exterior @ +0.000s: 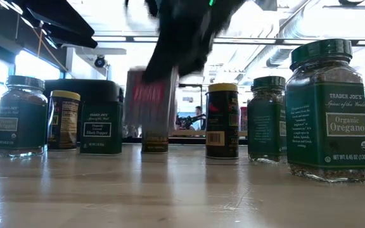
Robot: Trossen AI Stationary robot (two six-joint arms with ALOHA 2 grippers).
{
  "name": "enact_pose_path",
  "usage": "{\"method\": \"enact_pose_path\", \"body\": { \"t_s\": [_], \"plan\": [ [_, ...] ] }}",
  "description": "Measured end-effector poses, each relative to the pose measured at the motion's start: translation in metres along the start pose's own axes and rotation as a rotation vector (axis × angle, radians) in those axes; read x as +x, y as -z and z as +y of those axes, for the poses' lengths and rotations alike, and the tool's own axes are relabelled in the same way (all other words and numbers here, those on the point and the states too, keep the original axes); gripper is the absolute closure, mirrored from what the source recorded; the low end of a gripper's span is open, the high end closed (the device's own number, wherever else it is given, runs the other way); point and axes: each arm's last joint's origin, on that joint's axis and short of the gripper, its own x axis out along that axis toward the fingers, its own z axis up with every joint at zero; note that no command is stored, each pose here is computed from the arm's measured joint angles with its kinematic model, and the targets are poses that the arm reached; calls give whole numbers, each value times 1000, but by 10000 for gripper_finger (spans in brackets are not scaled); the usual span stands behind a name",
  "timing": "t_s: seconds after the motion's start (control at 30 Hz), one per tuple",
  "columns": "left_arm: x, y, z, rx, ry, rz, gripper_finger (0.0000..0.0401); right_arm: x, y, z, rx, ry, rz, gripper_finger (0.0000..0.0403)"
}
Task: Shelf spices
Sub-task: Put the right red seasoning can on the shelf aligned with the other red seasoning can
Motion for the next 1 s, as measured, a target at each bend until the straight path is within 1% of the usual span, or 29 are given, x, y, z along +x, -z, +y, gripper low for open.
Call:
{"method": "enact_pose_path", "body": {
  "t_s": [0.1,0.2,0.27,0.33,0.37,0.43,0.47,0.5,0.57,0.67,0.73,0.8,0.9,1.0],
  "plan": [
    [0,0,0,0,0,0,233,-60,-20,-14,-61,12,-88,202],
    [0,0,0,0,0,-2,233,-121,-28,-46,-107,90,-120,202],
    [0,0,0,0,-1,-2,233,-152,-22,-78,-93,156,-67,202],
    [0,-1,0,8,-1,-7,233,-173,-10,-114,-51,230,41,202],
    [0,-1,0,12,1,-12,233,-178,-3,-131,-38,257,109,202],
    [0,-2,-1,15,5,-23,233,-185,11,-165,-23,286,228,202],
    [0,-2,-1,18,5,-24,233,-186,16,-179,-20,275,271,202],
    [0,-3,-1,17,5,-25,233,-186,21,-193,-21,249,295,202],
    [0,-3,-1,16,3,-27,233,-182,30,-218,-9,218,301,202],
    [0,-3,-1,14,4,-29,233,-170,53,-245,1,199,346,202],
    [0,-3,-1,11,4,-34,233,-164,68,-257,0,207,373,202],
    [0,-4,-1,11,0,-43,233,-159,78,-266,2,214,364,202],
    [0,-5,-2,13,-1,-48,233,-150,92,-273,0,192,357,202],
    [0,-5,-2,14,-1,-48,233,-143,105,-278,-9,204,360,202]
  ]
}}
